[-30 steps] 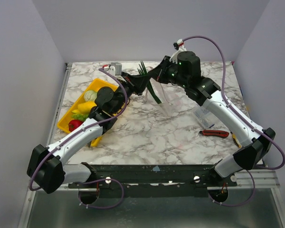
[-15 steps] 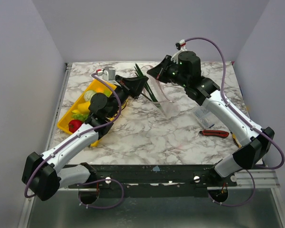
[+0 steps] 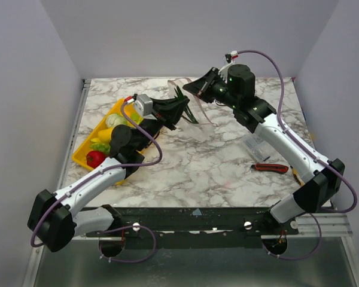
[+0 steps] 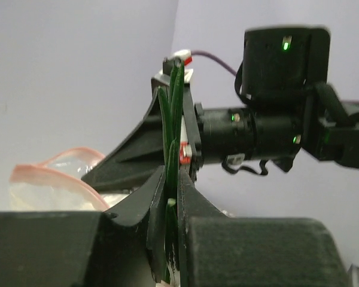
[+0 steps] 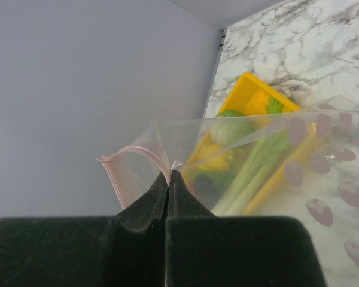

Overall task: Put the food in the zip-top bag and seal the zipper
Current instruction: Place the fake vegetable in the zipper food storage bag, then adjust the zipper food storage bag at the center of the board.

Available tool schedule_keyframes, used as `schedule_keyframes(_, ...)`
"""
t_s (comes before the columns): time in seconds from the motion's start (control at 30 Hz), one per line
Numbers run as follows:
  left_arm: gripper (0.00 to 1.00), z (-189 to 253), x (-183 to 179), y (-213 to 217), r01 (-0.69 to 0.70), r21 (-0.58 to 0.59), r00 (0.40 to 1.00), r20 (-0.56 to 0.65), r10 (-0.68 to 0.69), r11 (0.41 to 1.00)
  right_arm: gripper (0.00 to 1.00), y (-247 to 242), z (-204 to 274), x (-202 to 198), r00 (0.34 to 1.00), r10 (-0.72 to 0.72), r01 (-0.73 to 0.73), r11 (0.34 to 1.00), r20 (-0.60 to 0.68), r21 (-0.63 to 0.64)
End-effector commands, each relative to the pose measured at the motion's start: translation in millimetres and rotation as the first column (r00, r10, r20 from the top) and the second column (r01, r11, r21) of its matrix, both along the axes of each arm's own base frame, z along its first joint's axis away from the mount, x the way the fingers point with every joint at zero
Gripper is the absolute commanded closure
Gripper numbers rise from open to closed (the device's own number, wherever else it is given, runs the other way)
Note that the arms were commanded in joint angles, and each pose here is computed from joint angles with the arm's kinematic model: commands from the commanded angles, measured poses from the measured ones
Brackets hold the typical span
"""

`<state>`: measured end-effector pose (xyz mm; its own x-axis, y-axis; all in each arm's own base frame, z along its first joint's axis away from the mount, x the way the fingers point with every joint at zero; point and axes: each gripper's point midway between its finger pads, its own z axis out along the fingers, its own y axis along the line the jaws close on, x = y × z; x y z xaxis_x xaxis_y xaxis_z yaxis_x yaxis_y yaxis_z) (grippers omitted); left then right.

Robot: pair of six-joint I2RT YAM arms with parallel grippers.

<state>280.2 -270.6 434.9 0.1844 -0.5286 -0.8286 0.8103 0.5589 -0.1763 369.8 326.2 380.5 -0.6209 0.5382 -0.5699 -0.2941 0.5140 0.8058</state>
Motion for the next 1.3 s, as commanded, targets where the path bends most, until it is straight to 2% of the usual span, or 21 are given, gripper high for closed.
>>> schedule_keyframes(0.0, 1.00, -37.3, 7.5, -16.3, -0.024, 0.109, 0.996, 0.084, 0.015, 0.994, 0.99, 5.1, 17.1, -3.1, 0.999, 0.053, -0.051, 0.990, -0.013, 0.130)
schedule_keyframes(0.03, 1.00, -45.2, 11.2, -18.0, -0.022, 0.110, 0.998, 0.056, 0.016, 0.994, 0.99, 5.2, 16.5, -2.0, 0.998, 0.056, -0.053, 0.990, -0.017, 0.134)
schedule_keyframes(0.07, 0.96, -52.9, 15.1, -20.5, -0.015, 0.124, 1.000, 0.015, 0.013, 0.992, 0.99, 5.3, 16.2, -1.3, 0.998, 0.061, -0.057, 0.989, -0.020, 0.137)
schedule_keyframes(0.1, 0.86, -54.9, 15.5, -23.0, 0.003, 0.136, 1.000, -0.024, 0.000, 0.991, 0.99, 4.2, 15.1, 0.5, 0.998, 0.061, -0.058, 0.989, -0.024, 0.138)
schedule_keyframes(0.17, 0.54, -57.9, 15.8, -22.6, 0.027, 0.151, 0.990, -0.138, -0.006, 0.988, 0.99, 2.1, 13.1, 2.0, 0.998, 0.058, -0.055, 0.990, -0.021, 0.129)
schedule_keyframes(0.2, 0.37, -55.4, 18.0, -18.9, 0.022, 0.142, 0.975, -0.223, 0.010, 0.990, 0.99, 0.0, 11.6, 2.8, 0.998, 0.052, -0.049, 0.991, -0.018, 0.121)
schedule_keyframes(0.23, 0.23, -61.2, 20.5, -15.6, 0.019, 0.153, 0.947, -0.321, 0.031, 0.988, 0.99, -2.8, 8.0, 4.8, 0.999, 0.043, -0.040, 0.993, -0.021, 0.111)
schedule_keyframes(0.27, 0.03, -50.4, 18.6, -15.0, 0.032, 0.158, 0.929, -0.368, 0.029, 0.987, 0.99, -5.3, 4.0, 5.9, 0.999, 0.038, -0.035, 0.994, -0.026, 0.102)
schedule_keyframes(0.33, 0.01, -49.5, 15.1, -13.7, 0.063, 0.226, 0.868, -0.494, 0.058, 0.972, 0.99, -7.6, -2.0, 8.4, 0.999, 0.039, -0.036, 0.996, -0.034, 0.087)
schedule_keyframes(0.37, 0.01, -60.6, 15.6, -7.7, 0.059, 0.267, 0.805, -0.582, 0.112, 0.962, 0.99, -8.6, -3.7, 9.4, 0.999, 0.038, -0.035, 0.996, -0.034, 0.079)
schedule_keyframes(0.43, 0.01, -59.0, 9.0, 0.4, 0.080, 0.284, 0.741, -0.658, 0.134, 0.956, 0.99, -8.8, -7.3, 10.9, 0.999, 0.038, -0.036, 0.997, -0.037, 0.065)
schedule_keyframes(0.6, 0.04, -55.3, -1.9, 17.2, 0.069, 0.225, 0.717, -0.688, 0.108, 0.972, 0.99, -9.1, -13.1, 13.2, 0.998, 0.036, -0.035, 0.999, -0.044, 0.020)
schedule_keyframes(0.67, 0.11, -54.8, 0.5, 26.5, 0.035, 0.197, 0.708, -0.697, 0.115, 0.980, 0.99, -9.9, -13.0, 12.8, 0.998, 0.036, -0.035, 0.999, -0.044, 0.016)
schedule_keyframes(0.77, 0.29, -64.1, 6.1, 35.2, 0.005, 0.159, 0.655, -0.747, 0.117, 0.987, 0.99, -11.9, -14.1, 11.1, 0.998, 0.032, -0.031, 0.999, -0.049, 0.007)
schedule_keyframes(0.8, 0.33, -66.4, 6.5, 33.6, 0.011, 0.147, 0.644, -0.757, 0.106, 0.989, 0.99, -12.4, -13.7, 10.2, 0.998, 0.032, -0.032, 0.999, -0.048, 0.006)
schedule_keyframes(0.87, 0.33, -70.3, 4.7, 24.0, 0.062, 0.134, 0.651, -0.756, 0.061, 0.989, 1.00, -13.3, -13.1, 8.3, 0.998, 0.031, -0.031, 1.000, -0.050, 0.004)
schedule_keyframes(1.07, 0.25, -83.4, 7.3, -1.6, 0.170, 0.112, 0.620, -0.784, -0.018, 0.979, 1.00, -14.0, -15.7, 4.9, 0.998, 0.042, -0.042, 0.999, -0.056, -0.005)
schedule_keyframes(1.2, 0.14, -83.1, 4.7, -5.6, 0.155, 0.113, 0.639, -0.769, -0.012, 0.981, 0.99, -16.1, -20.2, 2.9, 0.997, 0.042, -0.044, 0.999, -0.063, -0.029)
schedule_keyframes(1.27, 0.12, -83.3, 5.5, -7.1, 0.132, 0.119, 0.642, -0.767, 0.007, 0.984, 0.99, -18.7, -22.3, 2.2, 0.997, 0.036, -0.038, 0.998, -0.062, -0.043)
